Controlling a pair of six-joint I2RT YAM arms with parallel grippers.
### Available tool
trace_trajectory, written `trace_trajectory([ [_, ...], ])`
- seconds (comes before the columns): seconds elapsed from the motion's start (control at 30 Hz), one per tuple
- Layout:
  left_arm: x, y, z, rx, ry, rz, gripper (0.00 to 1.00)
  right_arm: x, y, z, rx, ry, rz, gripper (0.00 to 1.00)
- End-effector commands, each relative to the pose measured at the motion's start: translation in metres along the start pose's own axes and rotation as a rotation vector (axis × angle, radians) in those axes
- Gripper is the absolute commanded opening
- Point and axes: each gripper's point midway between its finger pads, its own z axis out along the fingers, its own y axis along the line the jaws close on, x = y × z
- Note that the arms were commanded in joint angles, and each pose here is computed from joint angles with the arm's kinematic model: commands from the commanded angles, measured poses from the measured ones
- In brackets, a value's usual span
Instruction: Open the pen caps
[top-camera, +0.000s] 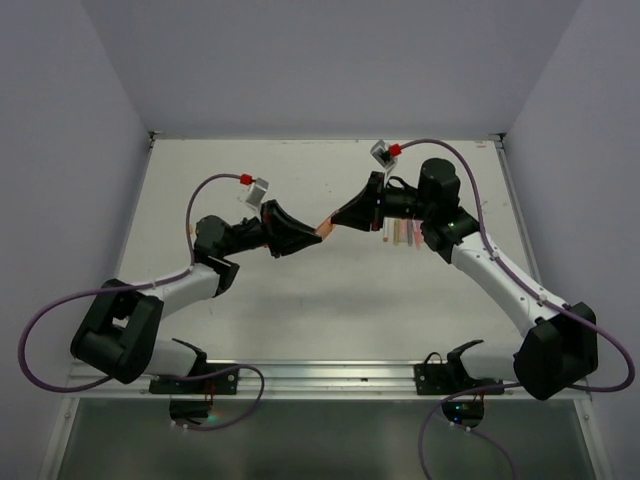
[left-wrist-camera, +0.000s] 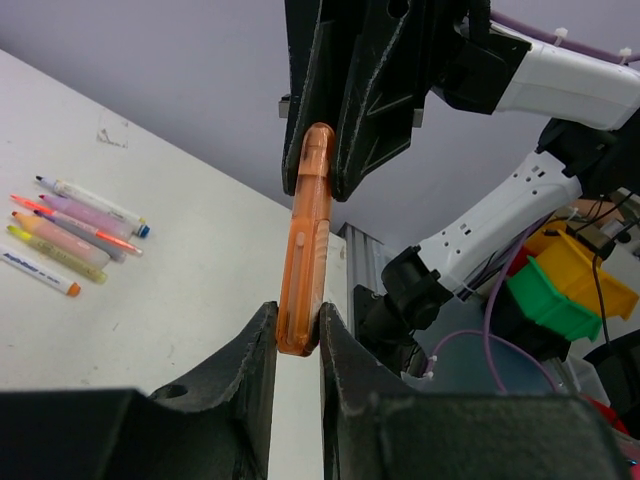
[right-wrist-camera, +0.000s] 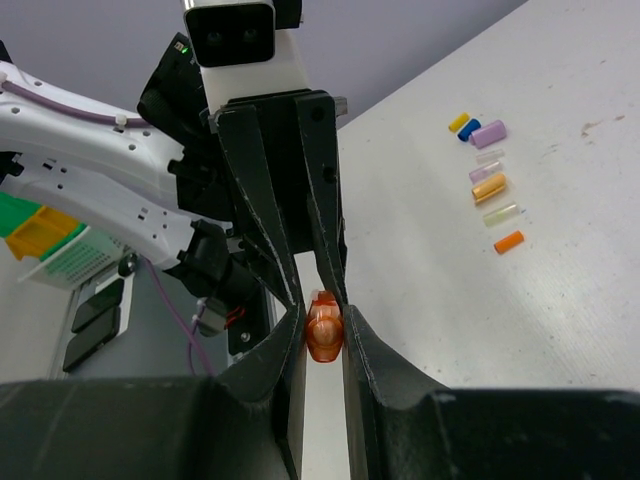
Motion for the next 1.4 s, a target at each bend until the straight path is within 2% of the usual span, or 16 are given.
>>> trace_trajectory([
  [0.0,-0.001,-0.004,-0.004,-0.014,-0.019,0.028,0.07,-0.021,0.014,-0.006,-0.017,-0.051,-0.091,0.0],
  [0.27,0.019,-0.003,-0.017,-0.049,0.004,0.014,0.07,-0.035,0.02,-0.011,0.011,-0.075,-0.135,0.0],
  [1.37,0.039,-0.006,-0.028,-0.059,0.027,-0.03,0.15,-0.055,0.022,-0.018,0.062,-0.12,-0.211,0.0],
])
